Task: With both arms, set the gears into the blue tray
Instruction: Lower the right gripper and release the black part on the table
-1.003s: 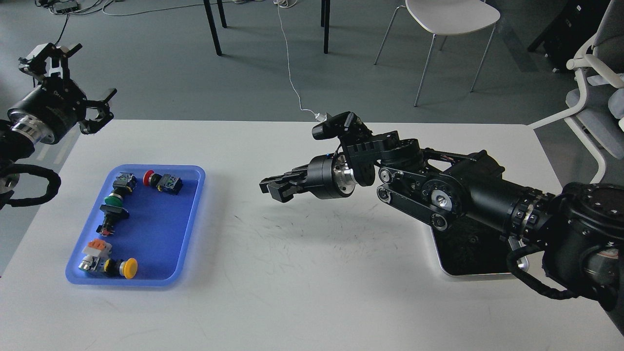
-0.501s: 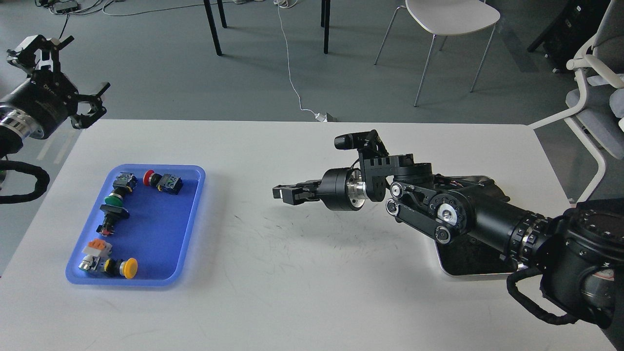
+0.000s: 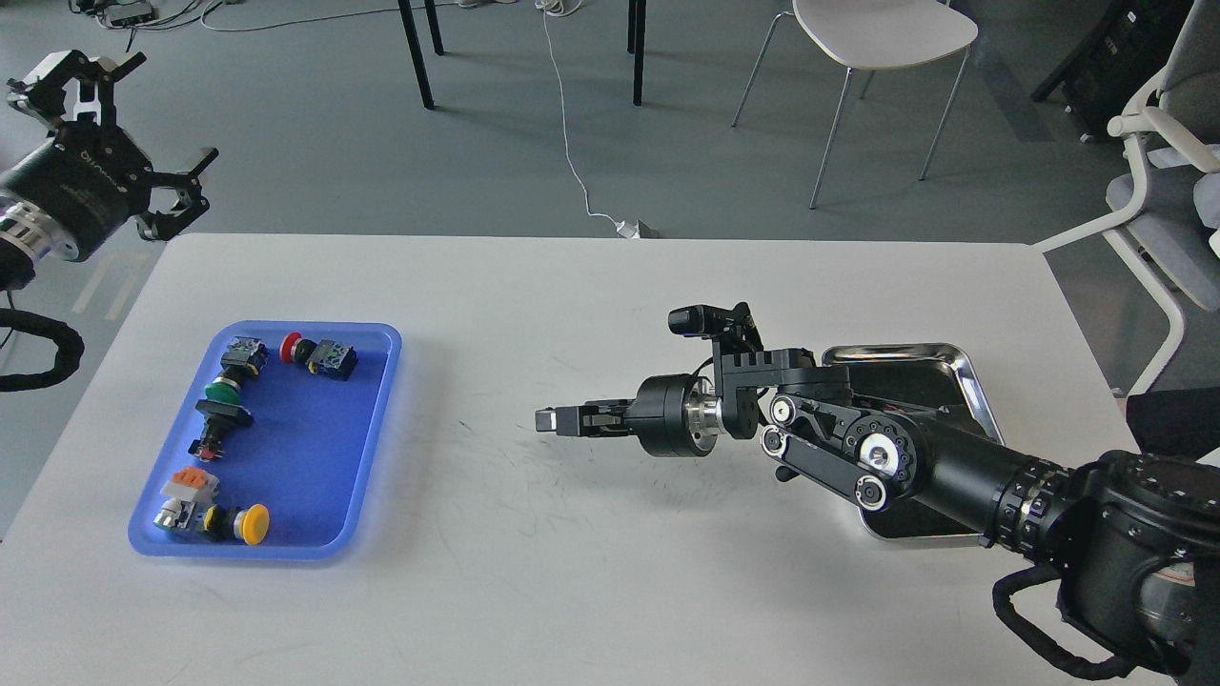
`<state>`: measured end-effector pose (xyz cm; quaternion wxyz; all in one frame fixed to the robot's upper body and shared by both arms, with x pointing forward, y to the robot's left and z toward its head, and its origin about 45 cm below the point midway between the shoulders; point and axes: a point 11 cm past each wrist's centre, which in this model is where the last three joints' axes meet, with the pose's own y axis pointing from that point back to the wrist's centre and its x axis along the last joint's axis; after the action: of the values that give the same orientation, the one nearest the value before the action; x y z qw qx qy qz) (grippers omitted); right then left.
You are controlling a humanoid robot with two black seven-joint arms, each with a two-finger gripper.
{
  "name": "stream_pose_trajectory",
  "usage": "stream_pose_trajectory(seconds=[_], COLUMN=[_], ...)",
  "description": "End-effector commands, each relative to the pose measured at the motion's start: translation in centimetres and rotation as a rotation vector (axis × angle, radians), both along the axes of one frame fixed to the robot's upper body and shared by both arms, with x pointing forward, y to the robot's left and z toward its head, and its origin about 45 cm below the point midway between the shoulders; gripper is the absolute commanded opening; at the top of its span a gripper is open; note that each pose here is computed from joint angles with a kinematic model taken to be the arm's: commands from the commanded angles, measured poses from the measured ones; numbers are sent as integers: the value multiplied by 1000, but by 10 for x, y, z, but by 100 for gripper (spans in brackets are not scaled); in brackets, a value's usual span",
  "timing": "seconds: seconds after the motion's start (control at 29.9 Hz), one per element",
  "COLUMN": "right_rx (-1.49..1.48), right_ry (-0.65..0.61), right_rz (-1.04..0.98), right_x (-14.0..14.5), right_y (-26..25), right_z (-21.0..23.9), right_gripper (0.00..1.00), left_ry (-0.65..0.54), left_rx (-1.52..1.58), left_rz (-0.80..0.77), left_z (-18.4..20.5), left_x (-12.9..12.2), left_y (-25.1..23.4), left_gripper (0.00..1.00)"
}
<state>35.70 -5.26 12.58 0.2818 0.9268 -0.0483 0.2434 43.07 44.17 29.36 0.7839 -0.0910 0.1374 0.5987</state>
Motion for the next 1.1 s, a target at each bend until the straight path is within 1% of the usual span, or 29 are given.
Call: stream_pose_trajectory(seconds=[0.0,0.43,0.84,0.9,0.97,1.0,1.04,1.07], right_rx=[-14,-94,-101,-108,-126,-132,-132,-136], right_ry=[10,55,49,48,45,46,48,48], right_rz=[20,105,95,86,73,68,62,58], right_x=[-5,-20,-18,-16,-15,-14,-13,-12], right_y=[1,-1,-3,-4,-7,-8,-9,-10], right_z=[-3,-16,-17,-18,-21,-21,-21,-22], right_gripper=[1,1,1,4,13,14,18,25], left_ry=[-6,-28,-38,-39,-37,-38,-38,-40], left_rx=[5,28,41,43,45,44,45,44], left_rz=[-9,-27,-37,-37,-36,-37,-38,-39], left_z=[5,23,32,32,33,33,33,33], left_x=[-2,-8,-12,-13,-13,-13,-13,-13], left_y=[0,4,6,6,7,6,6,6], left_gripper=[99,99,99,99,99,99,99,99])
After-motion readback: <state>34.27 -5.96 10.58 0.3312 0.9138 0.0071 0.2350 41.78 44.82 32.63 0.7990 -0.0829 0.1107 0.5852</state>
